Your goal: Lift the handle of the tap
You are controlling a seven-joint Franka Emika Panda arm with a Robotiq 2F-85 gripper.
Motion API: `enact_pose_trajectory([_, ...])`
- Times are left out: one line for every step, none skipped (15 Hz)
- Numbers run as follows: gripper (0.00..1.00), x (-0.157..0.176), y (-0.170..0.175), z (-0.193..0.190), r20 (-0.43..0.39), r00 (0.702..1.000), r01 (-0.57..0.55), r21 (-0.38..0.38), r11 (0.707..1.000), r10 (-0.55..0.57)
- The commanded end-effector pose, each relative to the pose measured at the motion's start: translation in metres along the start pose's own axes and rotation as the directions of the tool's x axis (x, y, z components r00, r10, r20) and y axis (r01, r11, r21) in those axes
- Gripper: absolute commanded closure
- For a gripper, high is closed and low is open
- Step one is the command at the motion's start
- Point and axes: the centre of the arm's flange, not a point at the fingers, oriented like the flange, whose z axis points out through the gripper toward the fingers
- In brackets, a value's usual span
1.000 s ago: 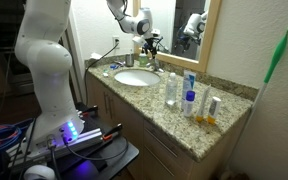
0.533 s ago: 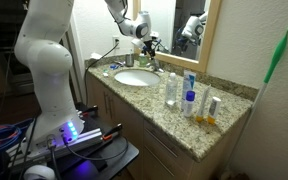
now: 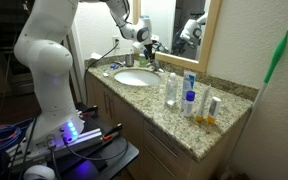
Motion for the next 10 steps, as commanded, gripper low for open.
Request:
enact_pose_trajectory([0.62,0.008,-0.003,0.008,-0.026,1.0,0.017,0.003,1.0,-0.016])
enact_pose_trajectory([0.69,0.008,-0.003,0.007,-0.031,0.999,0.018,0.001,1.0,-0.017])
enact_pose_trajectory([0.75,0.009,-0.003,0.007,-0.038,0.999,0.019,-0.002,1.0,-0.019])
enact_pose_trajectory([0.83,0.009,-0.003,0.006,-0.042,0.999,0.019,-0.005,1.0,-0.02])
enact_pose_trajectory([0.91,0.01,-0.002,0.005,-0.046,0.999,0.021,-0.01,1.0,-0.021])
enact_pose_trajectory([0.96,0.01,0.0,0.004,-0.048,0.999,0.021,-0.016,1.0,-0.022])
enact_pose_trajectory([0.93,0.01,0.0,0.003,-0.055,0.998,0.019,-0.018,1.0,-0.02])
enact_pose_trajectory([0.93,0.01,0.001,-0.001,-0.063,0.998,0.012,-0.015,1.0,-0.013])
enact_pose_trajectory([0.93,0.011,0.002,-0.009,-0.076,0.997,0.0,-0.003,1.0,0.0])
enact_pose_trajectory([0.93,0.011,0.003,-0.018,-0.1,0.995,-0.014,0.01,1.0,0.015])
